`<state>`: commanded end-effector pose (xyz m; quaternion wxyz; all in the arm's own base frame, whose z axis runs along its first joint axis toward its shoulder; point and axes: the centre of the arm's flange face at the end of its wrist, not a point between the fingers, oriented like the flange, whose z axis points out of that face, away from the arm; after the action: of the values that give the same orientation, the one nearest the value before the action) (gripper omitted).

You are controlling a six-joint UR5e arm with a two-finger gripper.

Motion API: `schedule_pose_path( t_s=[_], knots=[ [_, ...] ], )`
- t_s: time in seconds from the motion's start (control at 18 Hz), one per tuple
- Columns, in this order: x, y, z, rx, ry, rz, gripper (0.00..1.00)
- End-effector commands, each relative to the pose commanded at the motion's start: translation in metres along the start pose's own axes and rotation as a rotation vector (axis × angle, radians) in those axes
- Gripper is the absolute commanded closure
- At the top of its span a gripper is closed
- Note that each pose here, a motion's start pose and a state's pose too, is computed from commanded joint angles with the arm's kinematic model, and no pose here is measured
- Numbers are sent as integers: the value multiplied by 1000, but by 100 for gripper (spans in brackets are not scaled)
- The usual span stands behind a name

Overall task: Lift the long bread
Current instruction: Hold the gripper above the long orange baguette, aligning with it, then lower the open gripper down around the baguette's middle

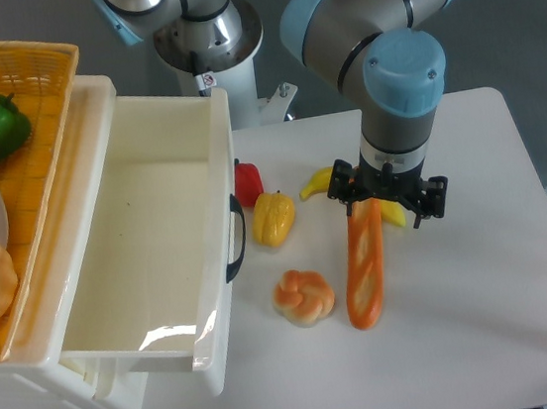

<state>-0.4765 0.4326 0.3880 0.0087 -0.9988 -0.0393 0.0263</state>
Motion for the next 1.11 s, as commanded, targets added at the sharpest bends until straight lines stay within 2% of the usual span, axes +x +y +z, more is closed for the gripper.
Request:
schedule_pose_path(
  t_s=[0.56, 0.83, 1.0, 1.11],
  knots=[
    [7, -2, 15, -11, 24, -6, 0],
    [11, 2, 37, -11, 69, -8, 0],
    [14, 4, 48, 9, 43, -29, 0],
    [19, 4, 54, 1, 50, -60, 0]
  ],
)
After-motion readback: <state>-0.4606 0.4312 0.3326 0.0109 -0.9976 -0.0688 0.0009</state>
